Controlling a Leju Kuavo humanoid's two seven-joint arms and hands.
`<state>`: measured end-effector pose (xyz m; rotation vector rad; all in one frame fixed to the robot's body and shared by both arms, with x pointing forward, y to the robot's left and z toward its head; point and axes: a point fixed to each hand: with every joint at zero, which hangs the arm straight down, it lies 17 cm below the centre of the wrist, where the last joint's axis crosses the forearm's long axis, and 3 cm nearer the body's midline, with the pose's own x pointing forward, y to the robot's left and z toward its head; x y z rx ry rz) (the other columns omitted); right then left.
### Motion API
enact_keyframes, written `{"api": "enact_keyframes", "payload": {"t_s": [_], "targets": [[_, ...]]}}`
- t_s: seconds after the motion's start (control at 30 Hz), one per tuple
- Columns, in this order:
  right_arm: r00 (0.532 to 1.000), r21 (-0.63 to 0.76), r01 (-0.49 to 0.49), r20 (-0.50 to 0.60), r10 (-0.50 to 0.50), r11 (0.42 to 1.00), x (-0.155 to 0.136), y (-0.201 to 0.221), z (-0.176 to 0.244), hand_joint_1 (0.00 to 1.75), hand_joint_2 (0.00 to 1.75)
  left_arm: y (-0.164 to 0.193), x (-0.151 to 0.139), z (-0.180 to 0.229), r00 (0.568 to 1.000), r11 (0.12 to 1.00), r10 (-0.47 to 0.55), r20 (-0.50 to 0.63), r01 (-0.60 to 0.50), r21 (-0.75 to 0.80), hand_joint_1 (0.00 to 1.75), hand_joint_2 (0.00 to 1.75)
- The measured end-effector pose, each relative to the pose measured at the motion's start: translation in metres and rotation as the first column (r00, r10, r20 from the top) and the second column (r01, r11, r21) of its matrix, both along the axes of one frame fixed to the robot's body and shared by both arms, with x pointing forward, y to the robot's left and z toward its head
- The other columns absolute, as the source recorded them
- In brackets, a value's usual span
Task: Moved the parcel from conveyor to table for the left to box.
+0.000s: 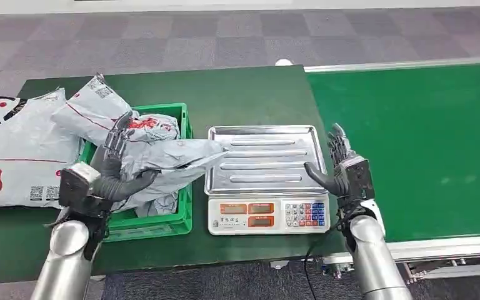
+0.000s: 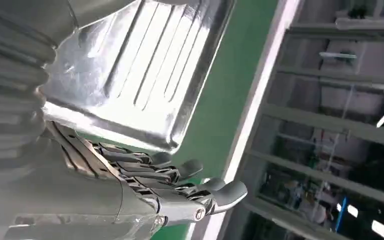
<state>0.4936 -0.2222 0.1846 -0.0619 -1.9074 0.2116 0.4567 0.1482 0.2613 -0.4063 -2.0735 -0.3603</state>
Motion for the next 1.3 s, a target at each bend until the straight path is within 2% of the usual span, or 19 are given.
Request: {"api": "enact_keyframes", "payload": {"t_s": [0.07, 0.27, 0.57, 0.63, 0.8, 0.97, 1.1, 1.3], "targets": [[1.000, -0.001, -0.026, 0.001, 0.026, 1.000, 0.011, 0.010, 0.005, 0.00, 1.75, -0.007, 0.003, 0.012, 0.996, 0.993, -0.083, -0.013, 0.081, -0.084, 0.00, 1.75], [0.998, -0.006, -0.059, -0.010, 0.059, 0.998, 0.030, 0.025, 0.011, 0.00, 1.75, -0.016, 0.017, 0.026, 0.985, 0.971, -0.166, -0.054, 0.153, -0.186, 0.00, 1.75], [0.996, 0.016, -0.082, -0.027, 0.082, 0.997, 0.043, 0.038, 0.014, 0.00, 1.75, -0.036, 0.040, 0.042, 0.941, 0.902, -0.310, -0.132, 0.248, -0.354, 0.00, 1.75], [0.996, 0.024, -0.084, -0.031, 0.085, 0.996, 0.046, 0.042, 0.016, 0.00, 1.75, -0.037, 0.049, 0.044, 0.938, 0.896, -0.309, -0.157, 0.231, -0.380, 0.00, 1.75], [0.994, 0.051, -0.100, -0.038, 0.102, 0.994, 0.055, 0.062, 0.021, 0.00, 1.75, -0.048, 0.085, 0.044, 0.960, 0.941, -0.170, -0.222, 0.091, -0.327, 0.00, 1.75], [0.990, 0.069, -0.131, -0.033, 0.134, 0.989, 0.057, 0.086, 0.027, 0.00, 1.75, -0.071, 0.108, 0.055, 0.963, 0.961, -0.106, -0.248, 0.035, -0.274, 0.00, 1.75], [0.985, 0.083, -0.165, -0.035, 0.169, 0.983, 0.052, 0.107, 0.028, 0.00, 1.75, -0.100, 0.111, 0.056, 0.951, 0.966, -0.133, -0.279, 0.061, -0.253, 0.00, 1.75], [0.980, 0.111, -0.191, -0.041, 0.197, 0.975, 0.044, 0.127, 0.026, 0.00, 1.75, -0.138, 0.102, 0.034, 0.925, 0.968, -0.178, -0.337, 0.102, -0.230, 0.00, 1.75]]}}
